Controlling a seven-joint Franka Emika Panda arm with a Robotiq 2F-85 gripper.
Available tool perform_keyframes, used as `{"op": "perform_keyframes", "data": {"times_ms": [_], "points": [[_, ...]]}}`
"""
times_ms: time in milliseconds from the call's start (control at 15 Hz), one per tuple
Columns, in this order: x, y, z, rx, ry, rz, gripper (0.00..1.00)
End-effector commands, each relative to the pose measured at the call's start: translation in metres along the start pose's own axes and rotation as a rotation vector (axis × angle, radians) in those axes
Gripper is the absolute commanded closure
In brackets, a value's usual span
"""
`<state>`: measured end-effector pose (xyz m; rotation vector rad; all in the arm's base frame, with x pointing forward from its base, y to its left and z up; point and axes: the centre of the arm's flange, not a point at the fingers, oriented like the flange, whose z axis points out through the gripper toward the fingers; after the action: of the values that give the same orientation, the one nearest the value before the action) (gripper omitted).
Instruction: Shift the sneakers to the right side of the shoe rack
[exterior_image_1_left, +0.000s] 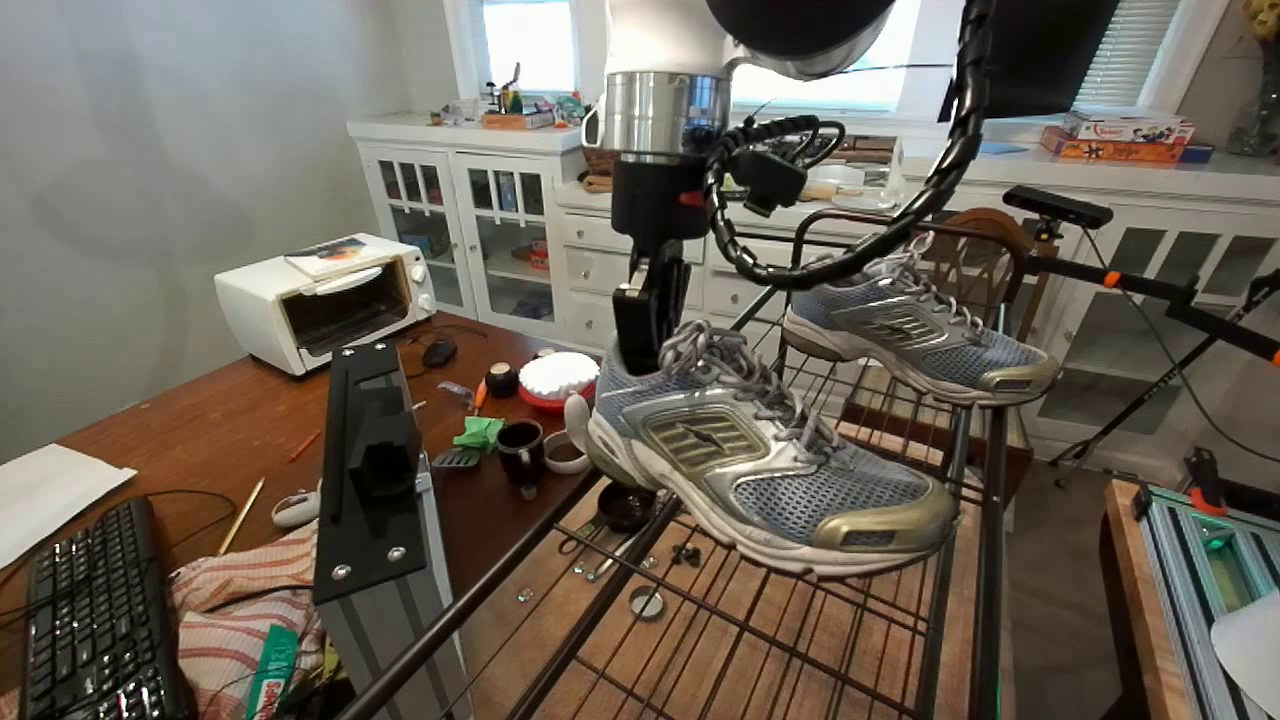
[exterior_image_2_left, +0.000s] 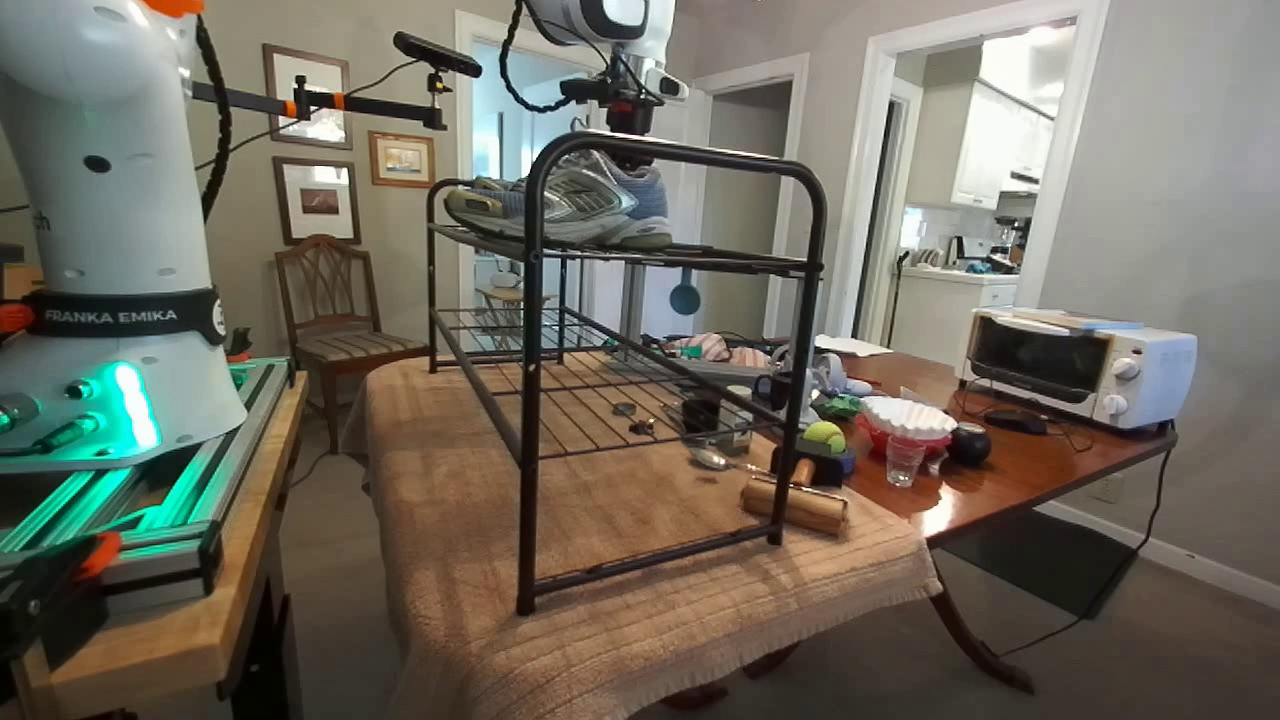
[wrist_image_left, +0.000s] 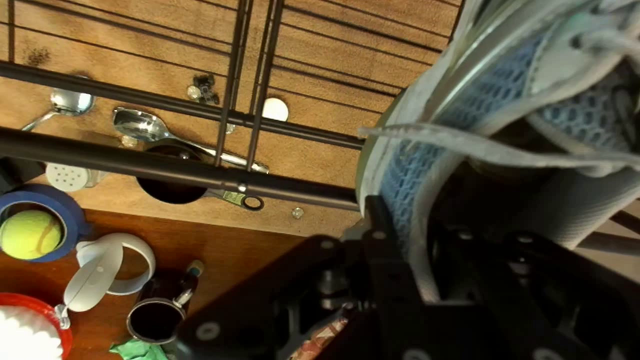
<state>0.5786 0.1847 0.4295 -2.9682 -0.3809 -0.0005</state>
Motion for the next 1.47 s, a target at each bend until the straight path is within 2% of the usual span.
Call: {"op": "perform_keyframes", "data": {"times_ms": [0, 400, 800, 1400], "points": [[-0.03, 0.017, -0.015, -0.031, -0.007, -0.043, 0.97], [-0.063, 0.04, -0.025, -0.086, 0.022, -0.061, 0.97], [-0.083, 0.048, -0.024, -0.157, 0.024, -0.074, 0.97], [-0.095, 0.073, -0.019, -0.174, 0.08, -0.09, 0.97]]}}
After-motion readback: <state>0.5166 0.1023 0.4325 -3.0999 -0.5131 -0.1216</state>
